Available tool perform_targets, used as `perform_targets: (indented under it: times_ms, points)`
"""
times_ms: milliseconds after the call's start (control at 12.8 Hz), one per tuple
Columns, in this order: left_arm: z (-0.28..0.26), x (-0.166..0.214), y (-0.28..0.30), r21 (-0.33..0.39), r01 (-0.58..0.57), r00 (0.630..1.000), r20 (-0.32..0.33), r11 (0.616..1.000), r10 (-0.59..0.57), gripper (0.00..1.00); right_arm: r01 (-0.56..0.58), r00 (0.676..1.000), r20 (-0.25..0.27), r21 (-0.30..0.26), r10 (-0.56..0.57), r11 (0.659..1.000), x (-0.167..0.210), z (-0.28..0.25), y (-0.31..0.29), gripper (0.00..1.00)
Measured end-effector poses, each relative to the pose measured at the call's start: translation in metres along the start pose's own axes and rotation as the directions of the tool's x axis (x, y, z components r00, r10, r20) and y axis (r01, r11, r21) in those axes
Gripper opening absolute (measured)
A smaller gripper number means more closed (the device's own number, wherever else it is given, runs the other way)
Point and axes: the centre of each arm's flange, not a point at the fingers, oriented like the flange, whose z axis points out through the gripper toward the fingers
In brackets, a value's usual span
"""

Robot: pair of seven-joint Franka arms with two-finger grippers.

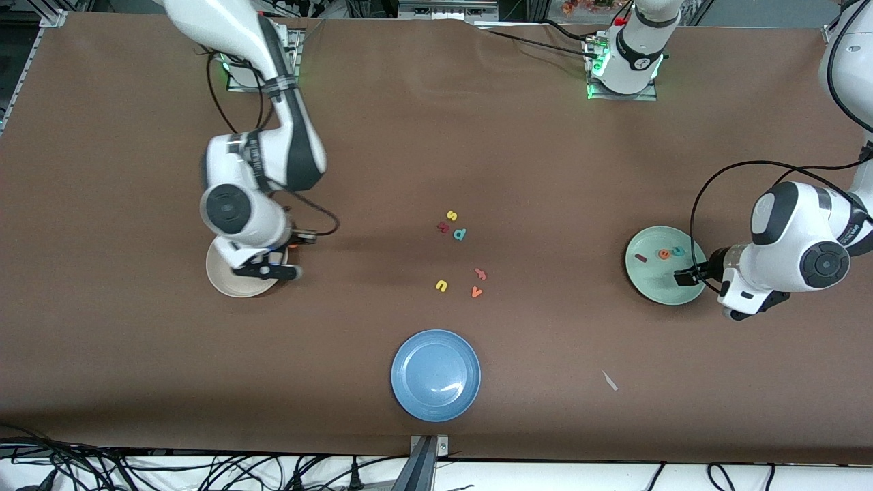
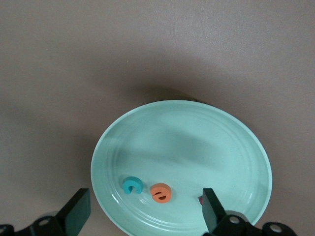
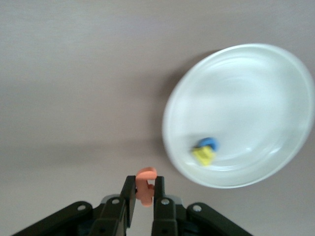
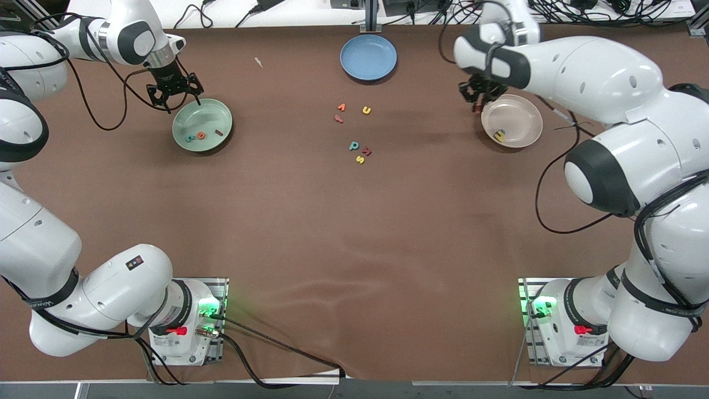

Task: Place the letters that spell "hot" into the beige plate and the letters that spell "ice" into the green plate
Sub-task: 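Release the orange f onto the beige plate with the right gripper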

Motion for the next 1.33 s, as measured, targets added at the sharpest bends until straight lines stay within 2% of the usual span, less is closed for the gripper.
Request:
perform_targets:
  times_ms: [314,392,627,784,941,1176,1333]
  points:
    - [0.000,0.000,0.000,0.000,0.000,1.000,0.000,1.000,0.000,1.00,0.079,0.996,0.043,0.025,-0.080,0.997,0.012,0.000,0.072,0.19]
    - [0.000,0.000,0.000,0.000,0.000,1.000,0.000,1.000,0.000,1.00,0.081,0.996,0.045,0.027,-0.082,0.996,0.012,0.000,0.075,0.26]
    - [0.000,0.000,0.000,0.000,0.000,1.000,0.000,1.000,0.000,1.00,0.076,0.996,0.046,0.028,-0.077,0.997,0.013,0.000,0.078,0.56]
    - [0.000,0.000,0.000,0.000,0.000,1.000,0.000,1.000,0.000,1.00,0.064,0.997,0.040,0.029,-0.065,0.998,0.015,-0.003,0.086,0.81]
    - [0.001,0.000,0.000,-0.001,-0.001,1.000,0.002,1.000,0.001,1.00,0.056,0.997,0.044,0.050,-0.058,0.997,0.015,-0.024,0.089,1.00]
    - [0.004,0.000,0.001,-0.003,-0.001,1.000,0.005,1.000,0.001,1.00,0.009,0.998,0.058,0.144,-0.018,0.990,0.012,-0.084,0.108,1.00]
    - [0.004,0.001,0.002,-0.009,-0.002,1.000,0.000,1.000,0.002,1.00,0.002,0.999,0.047,0.165,-0.009,0.986,0.009,-0.109,0.118,1.00]
